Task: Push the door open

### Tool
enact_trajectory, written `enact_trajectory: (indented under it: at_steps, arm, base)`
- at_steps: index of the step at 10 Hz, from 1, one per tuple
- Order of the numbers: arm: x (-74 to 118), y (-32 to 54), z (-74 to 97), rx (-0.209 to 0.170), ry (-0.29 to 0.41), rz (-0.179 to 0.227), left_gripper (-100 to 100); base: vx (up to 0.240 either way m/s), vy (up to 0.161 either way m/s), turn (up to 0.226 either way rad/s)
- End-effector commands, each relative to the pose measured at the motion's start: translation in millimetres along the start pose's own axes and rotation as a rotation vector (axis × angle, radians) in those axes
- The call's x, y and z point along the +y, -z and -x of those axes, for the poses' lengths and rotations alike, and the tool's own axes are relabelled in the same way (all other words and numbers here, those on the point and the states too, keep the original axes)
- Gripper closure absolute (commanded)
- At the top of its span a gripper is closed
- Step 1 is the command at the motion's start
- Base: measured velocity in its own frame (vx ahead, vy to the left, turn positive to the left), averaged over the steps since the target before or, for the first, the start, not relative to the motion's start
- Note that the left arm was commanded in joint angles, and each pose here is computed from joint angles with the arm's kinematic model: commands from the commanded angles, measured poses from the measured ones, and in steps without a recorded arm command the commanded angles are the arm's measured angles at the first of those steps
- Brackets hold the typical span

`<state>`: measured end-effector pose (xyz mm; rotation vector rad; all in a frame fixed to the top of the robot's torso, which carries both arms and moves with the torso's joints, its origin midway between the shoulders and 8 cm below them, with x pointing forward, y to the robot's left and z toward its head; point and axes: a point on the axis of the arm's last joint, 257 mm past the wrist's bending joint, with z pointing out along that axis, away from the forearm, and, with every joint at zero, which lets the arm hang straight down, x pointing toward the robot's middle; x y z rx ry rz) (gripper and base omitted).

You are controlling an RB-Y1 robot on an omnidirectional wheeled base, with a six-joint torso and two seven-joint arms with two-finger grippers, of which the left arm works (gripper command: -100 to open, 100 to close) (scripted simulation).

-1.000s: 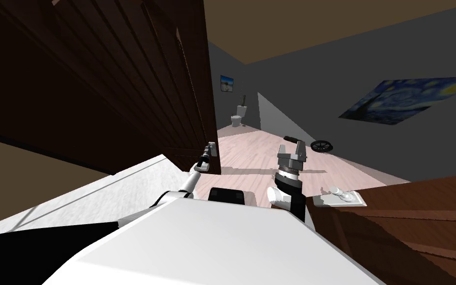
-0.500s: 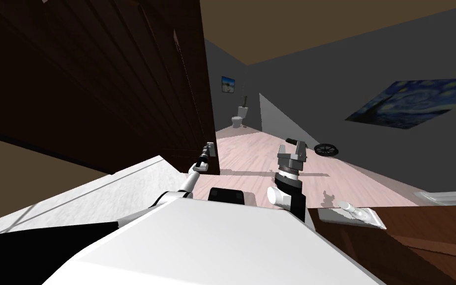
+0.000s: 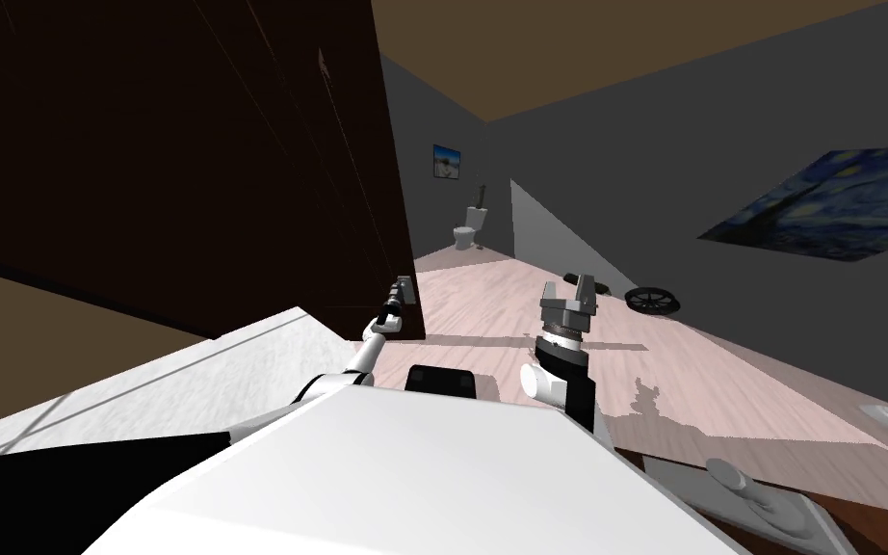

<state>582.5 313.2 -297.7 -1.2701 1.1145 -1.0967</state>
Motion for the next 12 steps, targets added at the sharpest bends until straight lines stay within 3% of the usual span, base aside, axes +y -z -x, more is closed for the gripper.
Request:
enact_trajectory:
  at_steps: [1,6,12]
  arm:
    - [-1.9,-1.8,9.2,-0.018,0.003,-0.007,100]
    - [2.2,0.3,26.7,-0.051,0.004,0.002,100]
    - [0.2,2.0,67.2,-0.125,0.006,-0.003,100]
  base:
    - [0.173,-0.101,0.072]
    - [0.139,-0.072,0.048]
    - [0.186,-0.076,0.063]
